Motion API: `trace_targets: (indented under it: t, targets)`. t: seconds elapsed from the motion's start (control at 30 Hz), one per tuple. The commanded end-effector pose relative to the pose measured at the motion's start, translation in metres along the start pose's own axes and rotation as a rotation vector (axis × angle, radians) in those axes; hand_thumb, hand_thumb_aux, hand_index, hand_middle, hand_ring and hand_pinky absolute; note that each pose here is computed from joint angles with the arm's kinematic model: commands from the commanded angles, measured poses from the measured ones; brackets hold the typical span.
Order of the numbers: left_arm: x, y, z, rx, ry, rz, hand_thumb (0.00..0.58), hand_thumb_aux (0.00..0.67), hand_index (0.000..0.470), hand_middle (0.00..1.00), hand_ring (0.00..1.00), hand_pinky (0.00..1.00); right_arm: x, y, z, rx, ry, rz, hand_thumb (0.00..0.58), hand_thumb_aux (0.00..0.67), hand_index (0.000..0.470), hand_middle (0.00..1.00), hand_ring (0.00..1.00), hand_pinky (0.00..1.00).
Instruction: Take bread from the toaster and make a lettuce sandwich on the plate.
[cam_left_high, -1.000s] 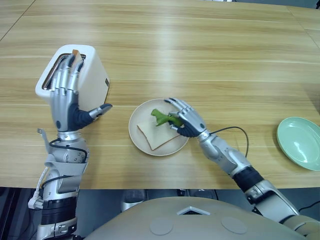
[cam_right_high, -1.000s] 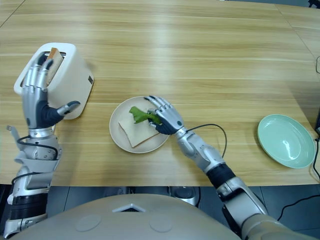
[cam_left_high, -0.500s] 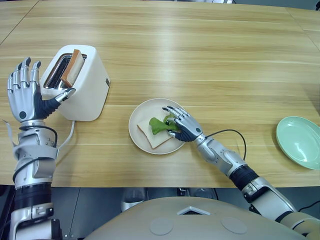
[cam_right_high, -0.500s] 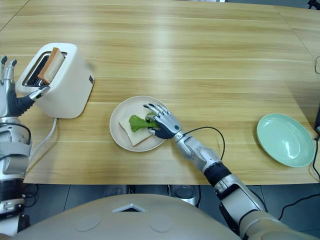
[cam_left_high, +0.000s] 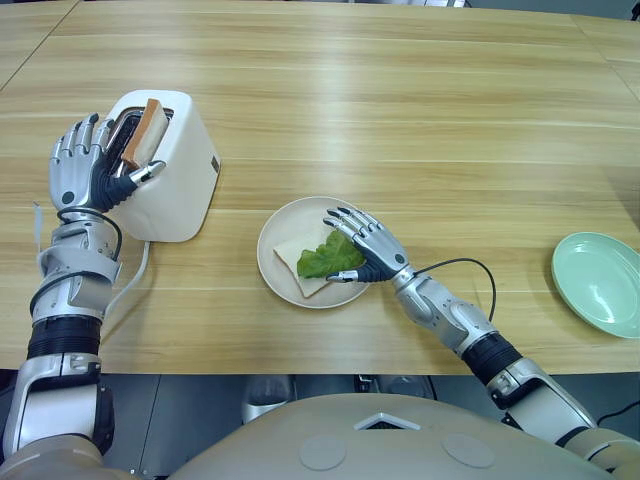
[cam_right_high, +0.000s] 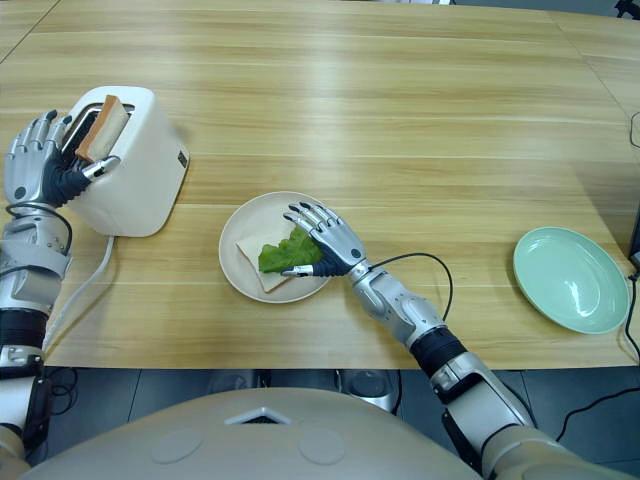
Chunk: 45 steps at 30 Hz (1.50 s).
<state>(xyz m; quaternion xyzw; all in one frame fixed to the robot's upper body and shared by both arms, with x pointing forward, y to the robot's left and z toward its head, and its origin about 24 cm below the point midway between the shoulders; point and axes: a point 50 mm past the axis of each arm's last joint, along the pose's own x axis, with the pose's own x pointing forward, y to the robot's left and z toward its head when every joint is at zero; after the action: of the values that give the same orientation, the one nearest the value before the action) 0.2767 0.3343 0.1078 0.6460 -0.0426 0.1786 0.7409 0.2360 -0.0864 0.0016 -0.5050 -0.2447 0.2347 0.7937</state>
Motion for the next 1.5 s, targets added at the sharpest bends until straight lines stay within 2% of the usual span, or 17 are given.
trace_targets:
  t: [0.03, 0.07, 0.1, 0.23, 0.27, 0.47, 0.5, 0.57, 0.63, 0.67, 0.7, 0.9, 1.07, 1.17, 1.27, 1.33, 1.5]
  targets:
    - [0.001, -0.007, -0.004, -0.008, 0.018, -0.054, 0.551, 0.520, 0.357, 0.00, 0.00, 0.00, -0.001, -0.001, -0.002, -0.015, 0.008, -0.003, 0.000, 0.000, 0.000, 0.00, 0.00, 0.00]
    - [0.001, -0.007, -0.005, -0.014, 0.021, -0.056, 0.580, 0.670, 0.460, 0.00, 0.00, 0.00, -0.001, 0.000, -0.002, -0.014, 0.009, -0.002, 0.000, 0.000, 0.000, 0.00, 0.00, 0.00]
    - [0.002, -0.007, -0.006, -0.022, 0.025, -0.061, 0.580, 0.670, 0.460, 0.00, 0.00, 0.00, -0.002, 0.000, -0.001, -0.011, 0.010, 0.000, 0.000, 0.000, 0.000, 0.00, 0.00, 0.00]
    - [0.000, -0.012, -0.006, -0.029, 0.019, -0.097, 0.580, 0.670, 0.460, 0.14, 0.14, 0.14, -0.003, 0.001, -0.002, 0.002, 0.012, 0.006, 0.000, 0.000, 0.000, 0.00, 0.00, 0.00]
    - [0.000, -0.014, -0.005, -0.033, 0.015, -0.106, 0.580, 0.670, 0.460, 0.22, 0.22, 0.22, -0.003, 0.000, -0.002, 0.011, 0.012, 0.002, 0.000, 0.000, 0.000, 0.00, 0.00, 0.00]
    - [0.000, -0.018, 0.003, -0.059, -0.023, -0.120, 0.580, 0.670, 0.460, 0.51, 0.51, 0.51, -0.005, -0.011, -0.005, 0.024, 0.016, -0.031, 0.000, 0.000, 0.000, 0.00, 0.00, 0.00]
    - [0.000, -0.017, 0.005, -0.069, -0.030, -0.102, 0.580, 0.670, 0.460, 0.51, 0.51, 0.51, -0.007, -0.014, -0.008, 0.028, 0.023, -0.040, 0.000, 0.000, 0.000, 0.00, 0.00, 0.00]
    - [0.004, -0.008, 0.009, -0.087, -0.045, -0.031, 0.580, 0.670, 0.460, 0.62, 0.62, 0.62, -0.013, -0.025, -0.017, 0.040, 0.063, -0.087, 0.000, 0.000, 0.000, 0.00, 0.00, 0.00]
    - [0.010, 0.004, 0.013, -0.117, -0.059, 0.059, 0.580, 0.670, 0.460, 0.81, 0.81, 0.81, -0.021, -0.039, -0.028, 0.046, 0.115, -0.156, 0.000, 0.000, 0.000, 0.00, 0.00, 0.00]
    - [0.012, 0.011, 0.015, -0.144, -0.065, 0.109, 0.580, 0.670, 0.460, 0.81, 0.81, 0.81, -0.026, -0.047, -0.035, 0.048, 0.147, -0.206, 0.000, 0.000, 0.000, 0.00, 0.00, 0.00]
    - [0.014, 0.016, 0.018, -0.178, -0.069, 0.155, 0.580, 0.670, 0.460, 1.00, 1.00, 1.00, -0.030, -0.055, -0.041, 0.051, 0.179, -0.257, 0.000, 0.000, 0.000, 0.00, 0.00, 0.00]
    - [0.023, 0.035, 0.030, -0.318, -0.105, 0.314, 0.580, 0.670, 0.460, 1.00, 1.00, 1.00, -0.046, -0.083, -0.057, 0.062, 0.275, -0.472, 0.000, 0.000, 0.000, 0.00, 0.00, 0.00]
    - [0.025, 0.055, 0.036, -0.425, -0.134, 0.469, 0.580, 0.670, 0.460, 1.00, 1.00, 1.00, -0.047, -0.086, -0.055, 0.075, 0.276, -0.531, 0.000, 0.000, 0.000, 0.00, 0.00, 0.00]
    - [0.020, 0.080, 0.055, -0.617, -0.243, 0.598, 0.580, 0.670, 0.460, 1.00, 1.00, 1.00, -0.044, -0.085, -0.052, 0.086, 0.270, -0.548, 0.000, 0.000, 0.000, 0.00, 0.00, 0.00]
    - [0.010, 0.077, 0.089, -0.753, -0.401, 0.474, 0.580, 0.670, 0.460, 1.00, 1.00, 1.00, -0.041, -0.084, -0.049, 0.095, 0.258, -0.552, 0.000, 0.000, 0.000, 0.00, 0.00, 0.00]
    - [-0.002, 0.051, 0.117, -0.857, -0.460, 0.269, 0.580, 0.670, 0.460, 1.00, 1.00, 1.00, -0.038, -0.083, -0.044, 0.094, 0.227, -0.541, 0.000, 0.000, 0.000, 0.00, 0.00, 0.00]
    - [-0.031, -0.002, 0.144, -1.028, -0.428, -0.061, 0.580, 0.670, 0.460, 1.00, 1.00, 1.00, -0.030, -0.077, -0.023, 0.077, 0.094, -0.448, 0.000, 0.000, 0.000, 0.00, 0.00, 0.00]
